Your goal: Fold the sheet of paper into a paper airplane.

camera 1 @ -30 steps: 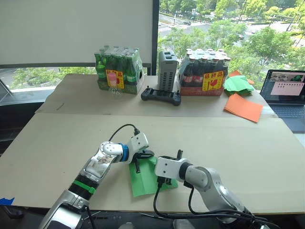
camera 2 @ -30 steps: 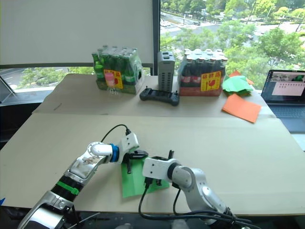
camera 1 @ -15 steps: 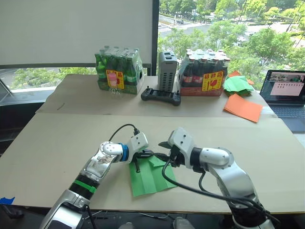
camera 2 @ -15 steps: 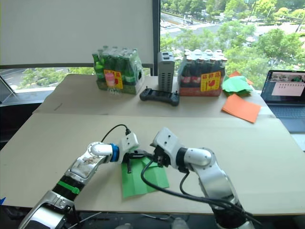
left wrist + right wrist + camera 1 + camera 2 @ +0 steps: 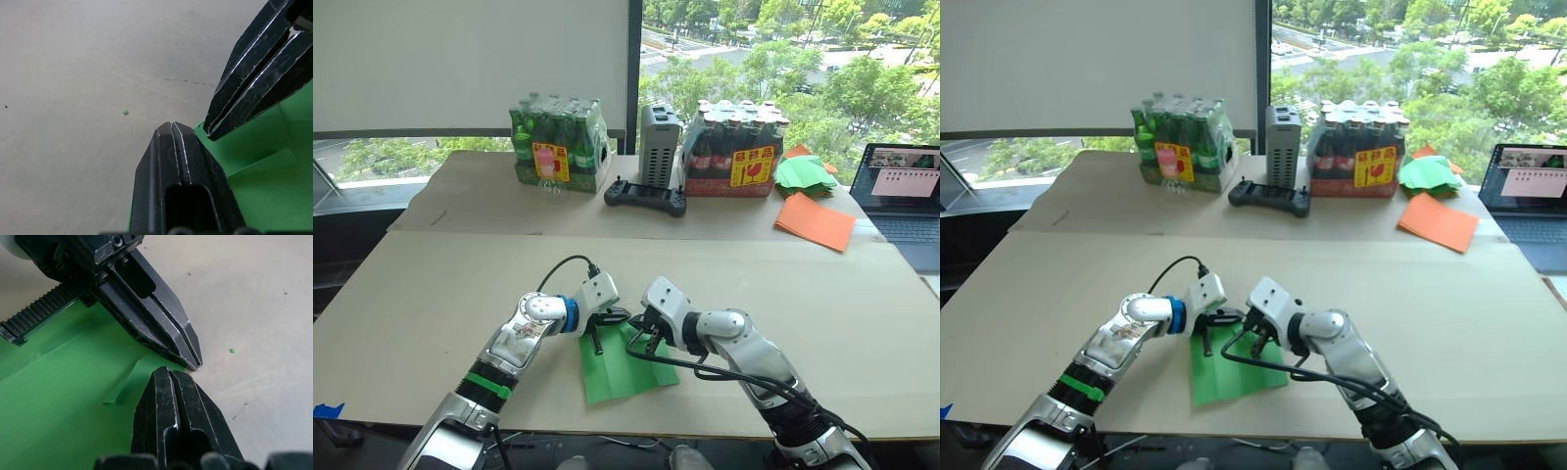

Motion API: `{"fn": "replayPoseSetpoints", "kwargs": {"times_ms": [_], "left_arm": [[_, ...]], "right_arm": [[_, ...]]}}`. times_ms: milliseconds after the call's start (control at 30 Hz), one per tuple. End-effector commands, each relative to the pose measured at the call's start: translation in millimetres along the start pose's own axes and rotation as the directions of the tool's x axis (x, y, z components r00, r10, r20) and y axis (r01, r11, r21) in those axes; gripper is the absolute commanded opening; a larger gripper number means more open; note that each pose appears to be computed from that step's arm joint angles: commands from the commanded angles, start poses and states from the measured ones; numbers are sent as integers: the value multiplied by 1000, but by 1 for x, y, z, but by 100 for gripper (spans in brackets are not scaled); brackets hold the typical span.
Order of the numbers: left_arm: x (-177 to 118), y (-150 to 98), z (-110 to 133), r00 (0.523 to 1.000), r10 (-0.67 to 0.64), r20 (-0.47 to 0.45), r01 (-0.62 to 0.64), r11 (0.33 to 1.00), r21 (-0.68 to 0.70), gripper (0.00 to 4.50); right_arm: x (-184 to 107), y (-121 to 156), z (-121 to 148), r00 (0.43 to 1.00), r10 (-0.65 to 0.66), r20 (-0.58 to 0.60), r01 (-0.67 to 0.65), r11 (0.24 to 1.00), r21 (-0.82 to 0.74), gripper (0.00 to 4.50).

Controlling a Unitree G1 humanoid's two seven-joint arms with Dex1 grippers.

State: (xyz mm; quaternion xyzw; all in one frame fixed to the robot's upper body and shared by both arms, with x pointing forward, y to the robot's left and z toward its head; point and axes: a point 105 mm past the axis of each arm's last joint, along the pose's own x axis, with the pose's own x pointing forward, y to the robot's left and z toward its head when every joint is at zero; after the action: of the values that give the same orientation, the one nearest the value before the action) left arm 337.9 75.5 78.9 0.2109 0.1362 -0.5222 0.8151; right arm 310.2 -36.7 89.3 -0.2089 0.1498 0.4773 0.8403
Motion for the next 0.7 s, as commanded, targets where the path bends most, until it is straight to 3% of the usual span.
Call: {"fn": "replayPoseSetpoints", "kwargs": {"times_ms": [33, 167, 700], "left_arm": [[-1, -3, -21, 997, 8, -77, -10, 999, -35, 0], [-2, -3, -21, 997, 8, -78, -11, 999, -33, 0], [-1, -5, -21, 997, -1, -77, -1, 1000, -31, 0]], "right_arm": [[2, -1, 6, 1000, -2, 17, 3, 999, -33, 2], [4, -9, -9, 998, -40, -44, 40, 999, 7, 2], [-13, 4, -41, 991, -11, -132, 22, 997, 78, 2]]}}
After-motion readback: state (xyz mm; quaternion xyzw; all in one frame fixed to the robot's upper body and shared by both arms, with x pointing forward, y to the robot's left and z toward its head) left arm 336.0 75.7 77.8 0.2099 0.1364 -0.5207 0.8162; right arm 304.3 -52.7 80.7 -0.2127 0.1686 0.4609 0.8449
